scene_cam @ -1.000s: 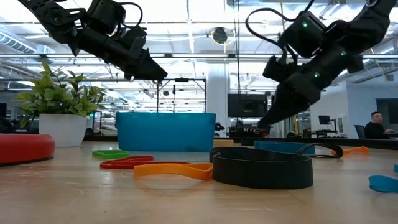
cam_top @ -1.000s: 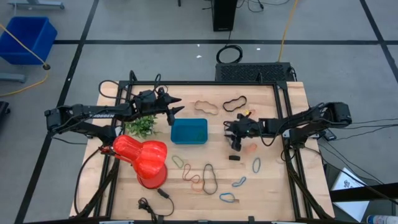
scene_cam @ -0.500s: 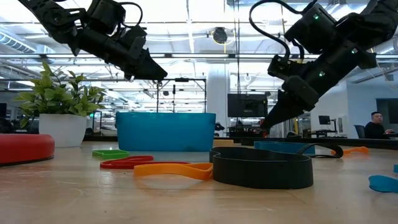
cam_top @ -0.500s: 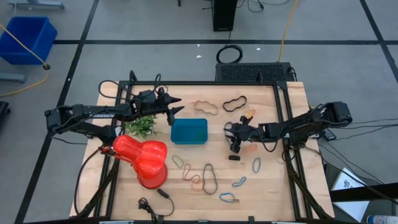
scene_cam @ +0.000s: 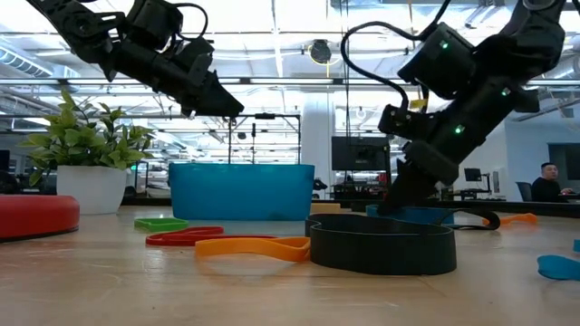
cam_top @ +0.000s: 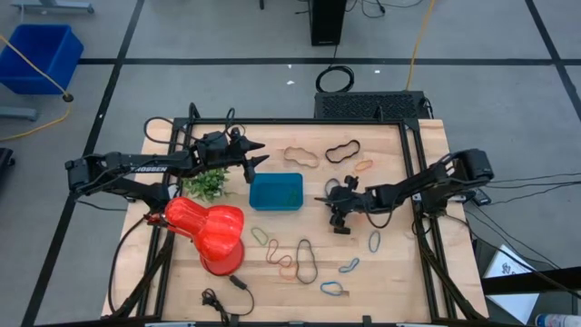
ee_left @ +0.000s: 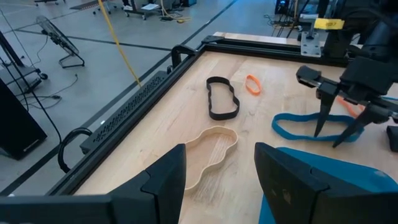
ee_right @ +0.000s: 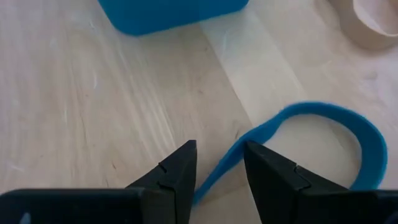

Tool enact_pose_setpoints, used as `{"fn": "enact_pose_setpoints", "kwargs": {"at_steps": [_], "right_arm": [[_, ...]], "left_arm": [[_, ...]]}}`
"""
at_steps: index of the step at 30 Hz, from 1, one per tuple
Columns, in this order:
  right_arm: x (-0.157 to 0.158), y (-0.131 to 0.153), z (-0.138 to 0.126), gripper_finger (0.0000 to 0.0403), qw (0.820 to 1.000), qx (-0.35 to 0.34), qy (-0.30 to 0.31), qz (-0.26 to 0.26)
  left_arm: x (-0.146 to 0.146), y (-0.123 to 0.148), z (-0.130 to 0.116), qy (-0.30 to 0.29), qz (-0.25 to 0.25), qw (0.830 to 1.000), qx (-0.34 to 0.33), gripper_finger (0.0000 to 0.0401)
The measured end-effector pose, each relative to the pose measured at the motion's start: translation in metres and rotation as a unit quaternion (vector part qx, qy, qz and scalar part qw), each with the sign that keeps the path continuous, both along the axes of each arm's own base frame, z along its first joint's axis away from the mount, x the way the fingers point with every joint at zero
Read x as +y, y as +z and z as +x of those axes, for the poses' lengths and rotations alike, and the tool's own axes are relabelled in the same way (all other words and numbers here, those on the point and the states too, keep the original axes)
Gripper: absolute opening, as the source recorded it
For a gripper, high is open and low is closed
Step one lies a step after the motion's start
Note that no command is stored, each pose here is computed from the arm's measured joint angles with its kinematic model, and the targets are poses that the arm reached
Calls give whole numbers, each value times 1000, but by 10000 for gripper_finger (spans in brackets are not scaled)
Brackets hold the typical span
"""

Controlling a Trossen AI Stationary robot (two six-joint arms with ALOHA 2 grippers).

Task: Pick and place rubber bands into bin
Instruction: Put the blue rubber band into the blue bin

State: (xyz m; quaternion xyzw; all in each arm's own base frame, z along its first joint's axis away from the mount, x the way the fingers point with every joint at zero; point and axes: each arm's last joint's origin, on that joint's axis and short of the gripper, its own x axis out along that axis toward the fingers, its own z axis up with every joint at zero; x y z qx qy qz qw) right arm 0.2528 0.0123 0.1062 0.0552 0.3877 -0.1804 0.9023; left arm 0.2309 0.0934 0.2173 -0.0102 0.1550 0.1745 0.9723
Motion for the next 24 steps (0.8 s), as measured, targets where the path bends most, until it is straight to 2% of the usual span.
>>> {"fn": "enact_pose_setpoints", "kwargs": {"at_steps": [9, 14, 20, 24], "right_arm": [[-1, -7, -3, 114, 999, 25, -21, -6], [-2, -8, -3, 76, 999, 30, -27, -11], [-2, -8, -3, 9, 999, 27, -24, -15], [-2, -3, 0, 5, 999, 9, -5, -30]], "left_arm": [[0, 0, 0, 0, -1, 1000, 2, 195], [0, 0, 0, 0, -1, 1000, 2, 195], [0, 0, 0, 0, -1, 1000, 3, 195], [0, 0, 0, 0, -1, 1000, 2, 195]]}}
